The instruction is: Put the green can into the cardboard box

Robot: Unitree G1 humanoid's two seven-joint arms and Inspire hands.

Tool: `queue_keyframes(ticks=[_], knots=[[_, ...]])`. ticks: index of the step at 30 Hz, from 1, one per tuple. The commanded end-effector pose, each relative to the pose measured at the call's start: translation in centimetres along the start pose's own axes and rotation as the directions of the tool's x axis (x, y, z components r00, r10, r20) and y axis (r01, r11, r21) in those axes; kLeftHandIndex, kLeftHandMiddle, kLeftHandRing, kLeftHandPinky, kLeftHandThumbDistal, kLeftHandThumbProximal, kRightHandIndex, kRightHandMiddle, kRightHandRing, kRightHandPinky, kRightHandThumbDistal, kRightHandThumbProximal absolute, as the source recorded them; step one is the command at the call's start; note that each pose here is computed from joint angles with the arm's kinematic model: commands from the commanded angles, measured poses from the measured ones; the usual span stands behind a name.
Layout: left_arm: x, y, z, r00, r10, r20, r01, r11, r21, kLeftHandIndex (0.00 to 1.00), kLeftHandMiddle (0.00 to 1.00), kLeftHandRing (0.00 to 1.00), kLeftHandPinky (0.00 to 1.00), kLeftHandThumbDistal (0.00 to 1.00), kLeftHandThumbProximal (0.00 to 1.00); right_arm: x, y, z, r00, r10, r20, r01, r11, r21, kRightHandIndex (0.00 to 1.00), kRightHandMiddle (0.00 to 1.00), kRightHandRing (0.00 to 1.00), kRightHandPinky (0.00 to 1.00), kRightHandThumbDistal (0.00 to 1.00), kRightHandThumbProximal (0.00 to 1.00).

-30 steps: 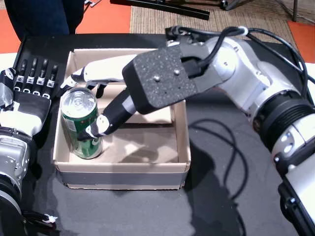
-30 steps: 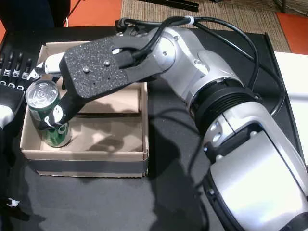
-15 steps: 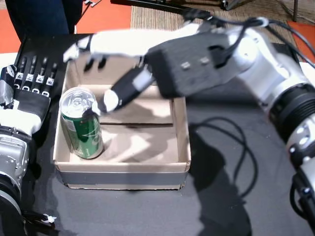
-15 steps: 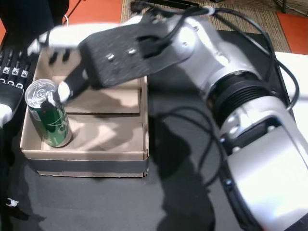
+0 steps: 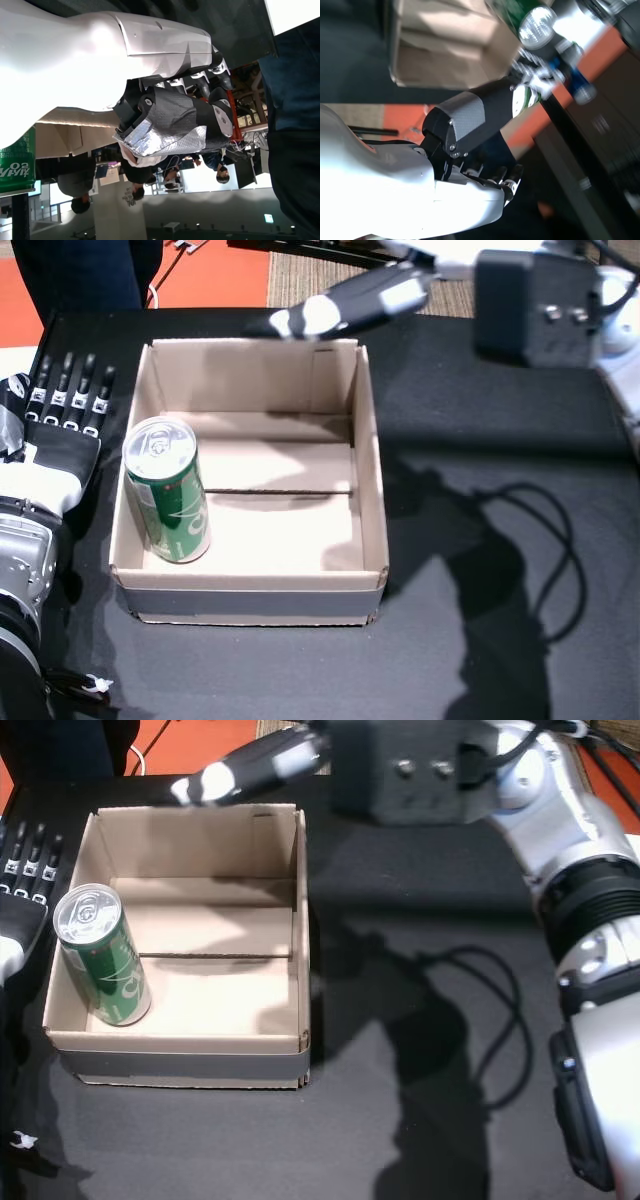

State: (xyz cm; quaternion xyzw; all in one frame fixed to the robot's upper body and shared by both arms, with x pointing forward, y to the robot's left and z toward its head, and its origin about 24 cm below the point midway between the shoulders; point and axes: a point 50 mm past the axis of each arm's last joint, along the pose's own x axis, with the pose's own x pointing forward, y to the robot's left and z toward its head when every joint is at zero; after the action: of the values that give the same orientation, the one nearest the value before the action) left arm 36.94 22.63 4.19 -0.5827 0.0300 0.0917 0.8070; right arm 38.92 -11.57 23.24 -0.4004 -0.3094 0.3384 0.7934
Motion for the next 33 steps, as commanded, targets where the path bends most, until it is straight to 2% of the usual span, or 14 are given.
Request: queue_keyframes(ticks=[1,3,5,9,12,13,16,17,19,21,24,27,30,33], knots=[[-0.1,0.1,0.4,1.0,-0.003,0.001,0.003,1.0,0.001,0.62,0.72,0.85,0.92,0.0,0.52,-2.2,-0.9,-0.9,0.994,-0.106,0.003,0.106,0.994,0.041,0.76,0.84,0.9,0.9,0.72,0.25],[-0.1,0.2,0.5,1.0,-0.002,0.0,0.002,1.0,0.002,0.63,0.73,0.85,0.92,0.0,0.54,-3.4,-1.2,-1.6,0.987,-0.158,-0.021,0.159,0.986,0.047,0.75,0.82,0.9,0.9,0.69,0.26],[-0.1,0.2,0.6,1.0,0.002,0.0,-0.002,1.0,-0.001,0.64,0.73,0.85,0.92,0.0,0.54,-4.4,-1.4,-2.1,0.982,-0.182,-0.052,0.184,0.982,0.031,0.74,0.82,0.89,0.9,0.69,0.23],[0.0,0.1,0.7,1.0,0.008,0.007,-0.008,1.0,0.0,0.65,0.73,0.85,0.92,0.0,0.52,-6.0,-1.3,-3.1,0.978,-0.164,-0.131,0.162,0.986,-0.026,0.75,0.85,0.89,0.91,0.76,0.23],[-0.1,0.2,0.8,1.0,0.009,0.007,-0.009,1.0,0.014,0.64,0.72,0.84,0.92,0.0,0.53,-7.0,-0.8,-3.8,0.973,-0.144,-0.183,0.126,0.986,-0.107,0.71,0.78,0.82,0.92,0.83,0.26],[-0.1,0.2,0.9,1.0,0.006,0.006,-0.006,1.0,0.017,0.64,0.72,0.85,0.93,0.0,0.55,-7.3,-0.6,-4.0,0.969,-0.15,-0.195,0.13,0.985,-0.11,0.71,0.78,0.83,0.92,0.84,0.26],[-0.1,0.2,0.9,1.0,0.006,0.007,-0.006,1.0,0.016,0.63,0.72,0.85,0.94,0.0,0.61,-7.9,0.0,-4.4,0.962,-0.173,-0.21,0.158,0.984,-0.086,0.73,0.8,0.87,0.93,0.82,0.27],[-0.1,0.2,0.9,1.0,0.006,0.007,-0.006,1.0,0.016,0.63,0.72,0.84,0.93,0.0,0.63,-8.1,0.3,-4.6,0.96,-0.185,-0.21,0.174,0.982,-0.07,0.74,0.81,0.87,0.93,0.78,0.26],[-0.1,0.2,1.0,1.0,0.01,0.008,-0.01,1.0,0.018,0.63,0.72,0.84,0.91,0.0,0.66,-8.4,0.8,-4.9,0.953,-0.207,-0.221,0.208,0.978,-0.019,0.76,0.84,0.9,0.92,0.79,0.23],[-0.1,0.2,1.0,1.0,0.007,0.007,-0.007,1.0,0.012,0.63,0.73,0.84,0.92,0.0,0.66,-8.6,1.4,-5.4,0.948,-0.206,-0.243,0.222,0.974,0.038,0.79,0.87,0.93,0.94,0.76,0.26],[-0.1,0.3,1.0,1.0,0.007,0.005,-0.007,1.0,0.012,0.62,0.72,0.85,0.92,0.0,0.66,-8.8,2.2,-5.9,0.942,-0.197,-0.271,0.231,0.968,0.101,0.78,0.87,0.94,0.95,0.75,0.31],[-0.1,0.3,1.1,1.0,0.012,0.006,-0.012,1.0,0.016,0.6,0.7,0.84,0.91,0.0,0.65,-9.2,3.2,-7.0,0.92,-0.195,-0.339,0.271,0.943,0.194,0.77,0.85,0.95,0.95,0.86,0.39],[-0.2,0.4,1.1,1.0,0.008,0.006,-0.008,1.0,0.016,0.61,0.71,0.83,0.89,0.0,0.63,-9.3,3.5,-7.5,0.904,-0.184,-0.386,0.285,0.933,0.222,0.77,0.85,0.94,0.95,0.84,0.39],[-0.2,0.4,1.1,1.0,0.011,0.005,-0.011,1.0,0.028,0.61,0.71,0.84,0.9,0.0,0.61,-9.2,3.5,-7.6,0.9,-0.178,-0.398,0.288,0.928,0.236,0.77,0.86,0.95,0.96,0.88,0.42]])
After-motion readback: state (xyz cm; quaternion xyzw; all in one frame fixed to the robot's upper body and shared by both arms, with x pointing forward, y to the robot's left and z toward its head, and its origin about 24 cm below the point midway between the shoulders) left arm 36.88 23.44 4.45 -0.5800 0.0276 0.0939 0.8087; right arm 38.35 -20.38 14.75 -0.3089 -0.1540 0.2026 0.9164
